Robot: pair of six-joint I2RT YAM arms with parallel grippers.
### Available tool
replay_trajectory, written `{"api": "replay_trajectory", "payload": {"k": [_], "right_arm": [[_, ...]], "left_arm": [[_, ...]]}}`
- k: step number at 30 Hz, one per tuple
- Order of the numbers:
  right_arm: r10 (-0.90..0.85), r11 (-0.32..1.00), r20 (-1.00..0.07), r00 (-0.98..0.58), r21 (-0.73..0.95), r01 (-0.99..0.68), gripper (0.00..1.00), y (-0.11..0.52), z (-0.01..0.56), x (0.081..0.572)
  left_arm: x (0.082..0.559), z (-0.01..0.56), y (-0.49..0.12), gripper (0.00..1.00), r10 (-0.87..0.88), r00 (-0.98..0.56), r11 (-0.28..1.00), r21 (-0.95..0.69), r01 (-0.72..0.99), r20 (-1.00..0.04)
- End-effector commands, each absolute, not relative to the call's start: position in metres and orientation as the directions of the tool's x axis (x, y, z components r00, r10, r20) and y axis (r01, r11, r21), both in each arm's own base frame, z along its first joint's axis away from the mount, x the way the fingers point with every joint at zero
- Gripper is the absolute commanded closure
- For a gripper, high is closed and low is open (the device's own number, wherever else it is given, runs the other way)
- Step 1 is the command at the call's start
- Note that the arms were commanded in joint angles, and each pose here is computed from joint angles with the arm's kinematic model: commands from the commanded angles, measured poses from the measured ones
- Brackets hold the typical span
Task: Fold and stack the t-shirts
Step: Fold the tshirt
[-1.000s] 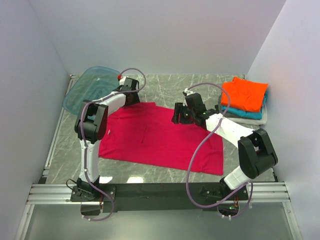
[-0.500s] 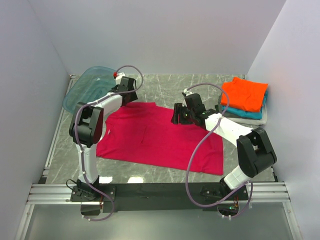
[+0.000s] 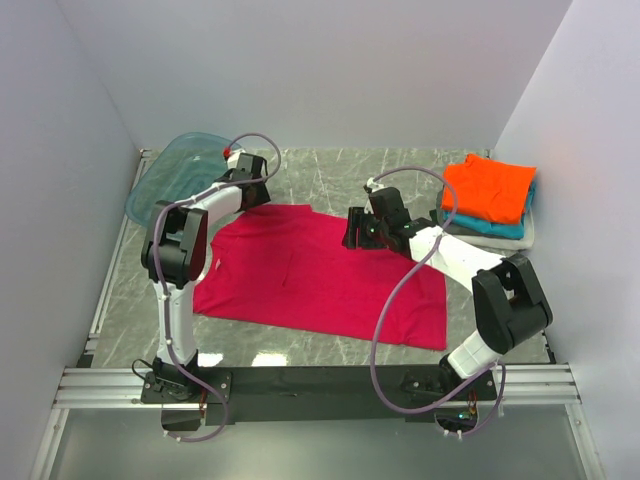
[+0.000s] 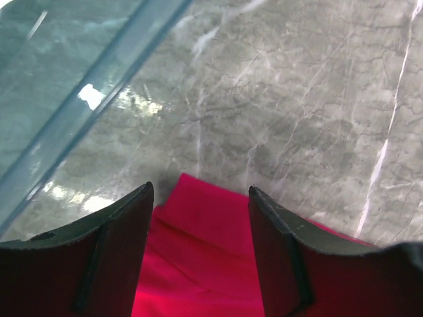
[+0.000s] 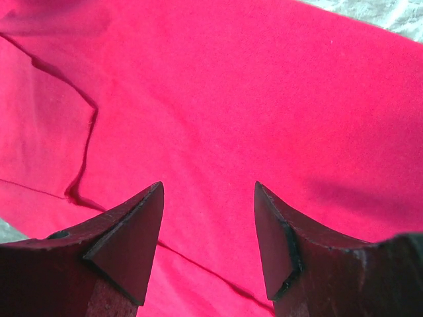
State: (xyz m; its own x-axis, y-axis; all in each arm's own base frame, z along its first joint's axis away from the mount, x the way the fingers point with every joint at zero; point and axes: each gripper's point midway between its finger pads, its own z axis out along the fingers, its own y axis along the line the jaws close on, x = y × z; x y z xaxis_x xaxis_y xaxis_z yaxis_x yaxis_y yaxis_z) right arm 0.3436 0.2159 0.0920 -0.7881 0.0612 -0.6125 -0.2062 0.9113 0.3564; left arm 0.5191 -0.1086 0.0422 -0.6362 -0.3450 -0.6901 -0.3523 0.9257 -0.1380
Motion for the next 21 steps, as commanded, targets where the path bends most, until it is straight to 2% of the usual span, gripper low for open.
{"api": "replay_trajectory", "payload": {"k": [1, 7, 10, 11, 12, 13, 21], "right_arm": [[0.063, 0.914, -0.614, -0.787, 0.352, -0.201, 0.37, 0.213, 0.087, 0.347], [0.063, 0.914, -0.613, -0.788, 0.352, -0.201, 0.37, 0.214, 0.087, 0.347], [0.064, 0.914, -0.611, -0.789, 0.353, -0.199, 0.37, 0.214, 0.087, 0.347], [0.063, 0.914, -0.613, -0.788, 0.352, -0.200, 0.37, 0.214, 0.087, 0.347], [0.064, 0.916, -0.611, -0.789, 0.350, -0.197, 0.37, 0.213, 0.086, 0.347], [0.063, 0.917, -0.611, -0.789, 0.348, -0.196, 0.37, 0.213, 0.086, 0.346], [0.063, 0.918, -0.615, -0.786, 0.345, -0.197, 0.37, 0.212, 0.089, 0.348]], "left_arm": [[0.525, 0.043, -0.117, 0.36, -0.357, -0.641, 0.925, -0.161, -0.344, -0.680], [0.517, 0.034, -0.116, 0.45, -0.353, -0.659, 0.927, -0.154, -0.343, -0.664], [0.519, 0.034, -0.119, 0.64, -0.354, -0.659, 0.928, -0.164, -0.333, -0.663], [0.519, 0.037, -0.120, 0.84, -0.354, -0.656, 0.929, -0.171, -0.329, -0.666], [0.520, 0.040, -0.120, 0.96, -0.356, -0.651, 0.929, -0.177, -0.326, -0.670], [0.520, 0.043, -0.121, 0.99, -0.358, -0.647, 0.929, -0.183, -0.323, -0.673], [0.510, 0.107, -0.137, 0.99, -0.364, -0.514, 0.932, -0.304, -0.200, -0.777]]}}
